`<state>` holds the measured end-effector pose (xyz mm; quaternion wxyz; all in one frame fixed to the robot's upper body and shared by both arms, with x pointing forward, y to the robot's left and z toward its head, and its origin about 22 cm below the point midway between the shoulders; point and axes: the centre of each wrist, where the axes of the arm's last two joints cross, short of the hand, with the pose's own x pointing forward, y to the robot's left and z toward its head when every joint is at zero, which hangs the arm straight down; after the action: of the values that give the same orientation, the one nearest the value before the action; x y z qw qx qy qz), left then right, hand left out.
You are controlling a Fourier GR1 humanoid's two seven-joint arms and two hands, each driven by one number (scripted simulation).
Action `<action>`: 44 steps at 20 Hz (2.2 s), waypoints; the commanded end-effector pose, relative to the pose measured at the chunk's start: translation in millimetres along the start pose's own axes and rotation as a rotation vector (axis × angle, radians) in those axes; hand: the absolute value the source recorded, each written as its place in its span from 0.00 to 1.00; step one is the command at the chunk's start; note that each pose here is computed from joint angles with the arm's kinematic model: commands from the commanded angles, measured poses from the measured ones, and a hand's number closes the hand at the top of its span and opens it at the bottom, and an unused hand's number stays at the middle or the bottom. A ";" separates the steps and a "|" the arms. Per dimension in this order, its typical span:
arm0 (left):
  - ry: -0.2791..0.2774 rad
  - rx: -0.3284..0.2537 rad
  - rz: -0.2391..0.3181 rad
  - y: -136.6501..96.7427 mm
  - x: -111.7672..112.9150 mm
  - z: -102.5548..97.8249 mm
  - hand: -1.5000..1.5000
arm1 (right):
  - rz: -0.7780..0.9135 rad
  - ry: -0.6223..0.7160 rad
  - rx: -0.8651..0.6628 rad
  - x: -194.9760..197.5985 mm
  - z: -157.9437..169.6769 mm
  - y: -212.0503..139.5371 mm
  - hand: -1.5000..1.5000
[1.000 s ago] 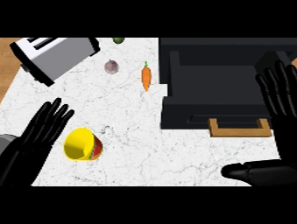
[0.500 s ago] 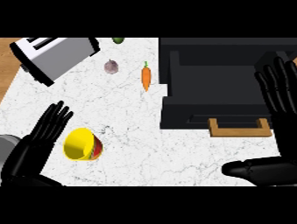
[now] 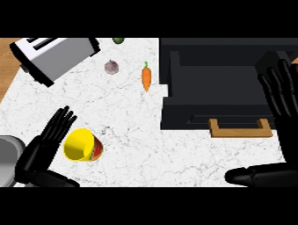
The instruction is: Pick up the cup, place it into the drawer and close the drawer
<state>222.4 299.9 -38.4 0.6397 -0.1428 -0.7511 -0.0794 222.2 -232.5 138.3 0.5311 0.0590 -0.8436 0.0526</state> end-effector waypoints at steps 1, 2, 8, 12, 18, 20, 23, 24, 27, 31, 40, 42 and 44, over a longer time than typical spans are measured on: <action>0.025 -0.005 0.008 30.8 -18.2 3.3 0.00 | -0.008 0.008 0.010 -1.1 3.0 -4.4 0.00; 0.032 -0.008 0.017 12.4 -12.5 5.9 0.00 | -0.008 0.013 0.001 -14.7 1.9 8.7 0.00; 0.028 0.014 0.000 11.3 -53.8 -2.1 0.00 | -0.007 -0.008 -0.001 -7.1 2.6 -16.8 0.00; 0.028 0.044 0.018 12.0 -54.0 1.7 0.00 | 0.007 0.004 0.007 0.7 9.6 -5.8 0.00; 0.037 0.035 -0.010 30.2 -70.2 -3.0 0.00 | -0.004 0.020 0.032 2.1 -7.9 -4.5 0.00; 0.039 0.048 -0.003 31.0 -66.9 13.2 0.00 | -0.010 -0.002 0.005 15.1 -9.7 0.0 0.00; 0.040 0.028 0.007 36.9 -80.4 -12.0 0.00 | -0.015 0.019 0.024 0.7 -13.0 -7.6 0.00; 0.054 0.016 -0.019 24.4 -86.6 -3.8 0.00 | -0.012 -0.018 0.021 -13.0 12.3 10.7 0.00; 0.036 0.026 0.011 40.0 -84.3 -1.2 0.00 | -0.009 0.003 0.015 19.1 11.9 2.6 0.00; 0.023 0.010 0.039 17.0 -100.3 -1.2 0.00 | -0.008 -0.006 0.018 19.9 -7.7 11.4 0.00; 0.023 0.042 0.106 17.7 -100.1 -3.9 0.00 | -0.001 0.005 0.015 6.1 1.7 -12.6 0.00; 0.034 0.001 0.134 19.4 -98.0 -20.2 0.00 | -0.019 0.002 0.036 9.3 -7.0 -11.2 0.00; 0.028 -0.004 0.171 1.6 -112.4 -12.1 0.00 | -0.006 -0.005 0.026 13.0 -6.4 -1.7 0.00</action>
<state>253.0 299.2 -136.0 0.6777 -0.1534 -0.7178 -0.0438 223.7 -234.1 150.6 0.5349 0.0674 -0.8402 0.0583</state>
